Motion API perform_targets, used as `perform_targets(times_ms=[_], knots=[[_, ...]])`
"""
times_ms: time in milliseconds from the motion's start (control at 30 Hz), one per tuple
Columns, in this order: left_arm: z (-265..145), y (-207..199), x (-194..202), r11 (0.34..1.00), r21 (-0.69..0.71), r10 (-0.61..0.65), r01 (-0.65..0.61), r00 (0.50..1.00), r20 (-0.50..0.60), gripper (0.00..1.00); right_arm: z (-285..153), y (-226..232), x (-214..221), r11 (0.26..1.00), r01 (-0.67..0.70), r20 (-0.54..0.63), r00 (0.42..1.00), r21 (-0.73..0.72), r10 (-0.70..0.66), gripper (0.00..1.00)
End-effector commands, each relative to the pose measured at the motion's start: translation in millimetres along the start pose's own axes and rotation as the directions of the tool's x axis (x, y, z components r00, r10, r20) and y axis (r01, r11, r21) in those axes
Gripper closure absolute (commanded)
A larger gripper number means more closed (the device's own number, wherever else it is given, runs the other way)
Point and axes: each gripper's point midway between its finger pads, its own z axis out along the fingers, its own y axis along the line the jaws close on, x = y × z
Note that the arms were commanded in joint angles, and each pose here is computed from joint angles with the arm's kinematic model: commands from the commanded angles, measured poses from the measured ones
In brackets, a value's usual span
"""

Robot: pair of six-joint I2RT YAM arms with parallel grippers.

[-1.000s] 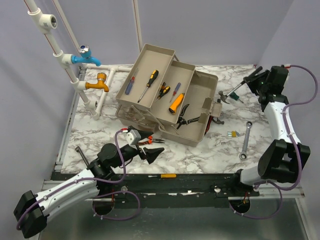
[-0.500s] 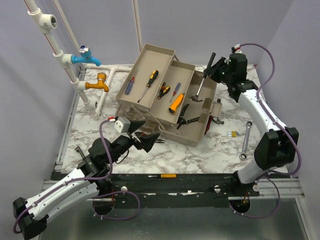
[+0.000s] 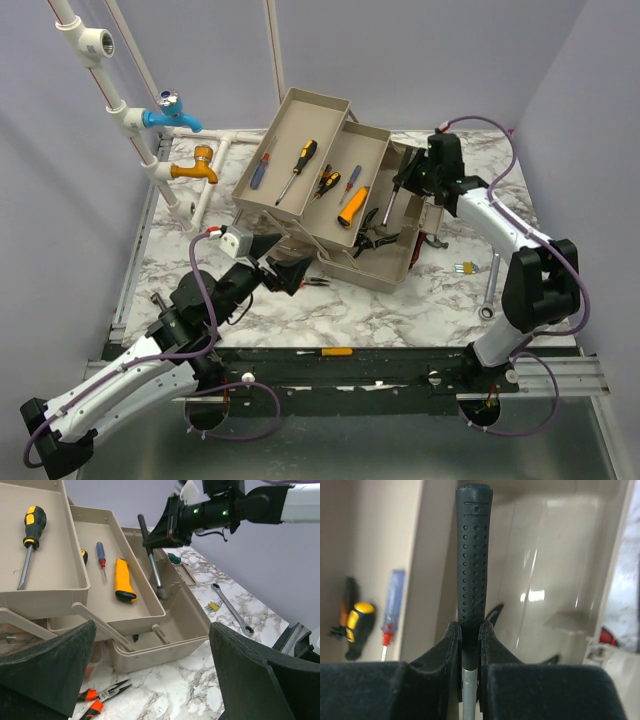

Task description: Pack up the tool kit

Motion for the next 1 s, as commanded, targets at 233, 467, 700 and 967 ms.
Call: perform_targets(times_ms=[233, 467, 700, 967], knots=[[3.6, -0.6, -2.0, 1.000, 0.001, 0.026, -0.026, 1.000, 0.004, 0.01, 37.7, -24.8, 76.2, 0.990, -0.059, -0.162, 0.984, 0.130, 0.080, 0.62], [5.0, -2.5, 3.0, 1.000, 0.017, 0.025, -0.025, 1.000, -0.001, 0.01, 28.4, -15.7, 47.1, 0.990, -0.045, -0.091, 0.994, 0.133, 0.057, 0.43], [3.6, -2.9, 9.2, 1.000, 0.025, 0.018, -0.017, 1.000, -0.015, 0.01, -1.9, -0.3, -15.5, 0.984, 0.133, 0.049, 0.989, 0.115, -0.139, 0.44], [7.7, -19.2, 16.0, 0.995, 0.086, -0.043, 0.049, 0.996, -0.077, 0.01, -30.4, -49.5, -84.9, 0.988, 0.103, 0.204, 0.971, 0.112, -0.124, 0.39]])
